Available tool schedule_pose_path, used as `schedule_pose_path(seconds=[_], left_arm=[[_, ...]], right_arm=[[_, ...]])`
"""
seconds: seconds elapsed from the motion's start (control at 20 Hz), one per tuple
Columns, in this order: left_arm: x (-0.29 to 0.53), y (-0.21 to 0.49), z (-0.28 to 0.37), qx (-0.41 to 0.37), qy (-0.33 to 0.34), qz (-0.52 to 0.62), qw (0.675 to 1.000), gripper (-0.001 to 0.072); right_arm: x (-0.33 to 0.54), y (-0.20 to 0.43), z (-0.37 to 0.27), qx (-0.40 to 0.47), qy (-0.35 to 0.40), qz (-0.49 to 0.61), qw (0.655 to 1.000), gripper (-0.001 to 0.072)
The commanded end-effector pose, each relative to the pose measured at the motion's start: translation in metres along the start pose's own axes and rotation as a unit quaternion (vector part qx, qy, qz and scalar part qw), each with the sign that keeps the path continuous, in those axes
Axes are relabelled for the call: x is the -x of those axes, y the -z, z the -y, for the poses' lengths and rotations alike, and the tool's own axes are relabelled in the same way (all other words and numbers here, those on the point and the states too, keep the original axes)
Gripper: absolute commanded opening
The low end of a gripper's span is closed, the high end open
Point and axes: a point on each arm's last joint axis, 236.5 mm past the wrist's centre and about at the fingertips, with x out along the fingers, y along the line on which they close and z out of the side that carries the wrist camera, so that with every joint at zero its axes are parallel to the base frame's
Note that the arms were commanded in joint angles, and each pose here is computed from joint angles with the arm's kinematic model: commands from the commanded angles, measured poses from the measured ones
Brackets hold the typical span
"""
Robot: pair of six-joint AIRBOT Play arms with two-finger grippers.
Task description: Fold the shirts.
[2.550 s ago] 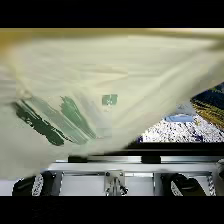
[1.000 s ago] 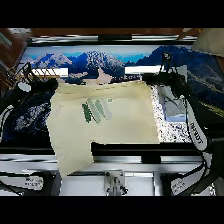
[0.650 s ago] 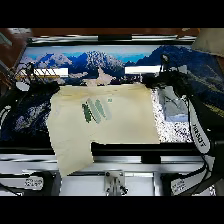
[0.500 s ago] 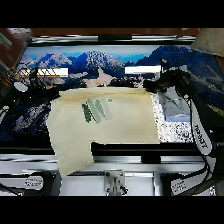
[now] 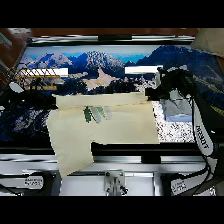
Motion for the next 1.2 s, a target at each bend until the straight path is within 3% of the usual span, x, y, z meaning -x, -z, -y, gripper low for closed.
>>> schedule_pose_path(seconds=[0.0, 0.6, 0.65, 0.7, 0.75, 0.8, 0.85, 1.0, 1.15], left_arm=[[0.001, 0.013, -0.001, -0.004, 0.0, -0.027, 1.0, 0.0034], [-0.001, 0.02, -0.002, -0.003, -0.001, -0.044, 0.999, 0.0035], [-0.001, 0.021, -0.002, -0.003, -0.001, -0.045, 0.999, 0.0035], [-0.001, 0.022, -0.001, 0.0, 0.002, -0.047, 0.999, 0.0054], [-0.001, 0.024, 0.0, 0.0, 0.003, -0.052, 0.999, 0.0241], [0.001, 0.03, 0.0, 0.001, 0.005, -0.064, 0.998, 0.0491], [0.003, 0.035, -0.001, 0.003, 0.006, -0.074, 0.997, 0.053], [0.025, 0.056, -0.008, 0.021, 0.018, -0.107, 0.994, 0.0527], [0.046, 0.103, -0.017, 0.042, 0.035, -0.144, 0.988, 0.0529]], right_arm=[[0.0, 0.015, 0.001, 0.001, 0.001, -0.032, 0.999, 0.0076], [-0.011, 0.032, 0.011, 0.002, 0.016, -0.074, 0.997, 0.0078], [-0.011, 0.029, 0.009, 0.0, 0.012, -0.068, 0.998, 0.0118], [-0.011, 0.027, 0.008, -0.001, 0.01, -0.064, 0.998, 0.027], [-0.011, 0.029, 0.008, 0.002, 0.01, -0.067, 0.998, 0.0413], [-0.007, 0.035, 0.009, 0.009, 0.012, -0.078, 0.997, 0.042], [0.0, 0.042, 0.015, 0.016, 0.021, -0.091, 0.995, 0.0459], [0.039, 0.073, 0.052, 0.023, 0.068, -0.15, 0.986, 0.0469], [0.068, 0.102, 0.067, -0.022, 0.03, -0.172, 0.984, 0.0469]])
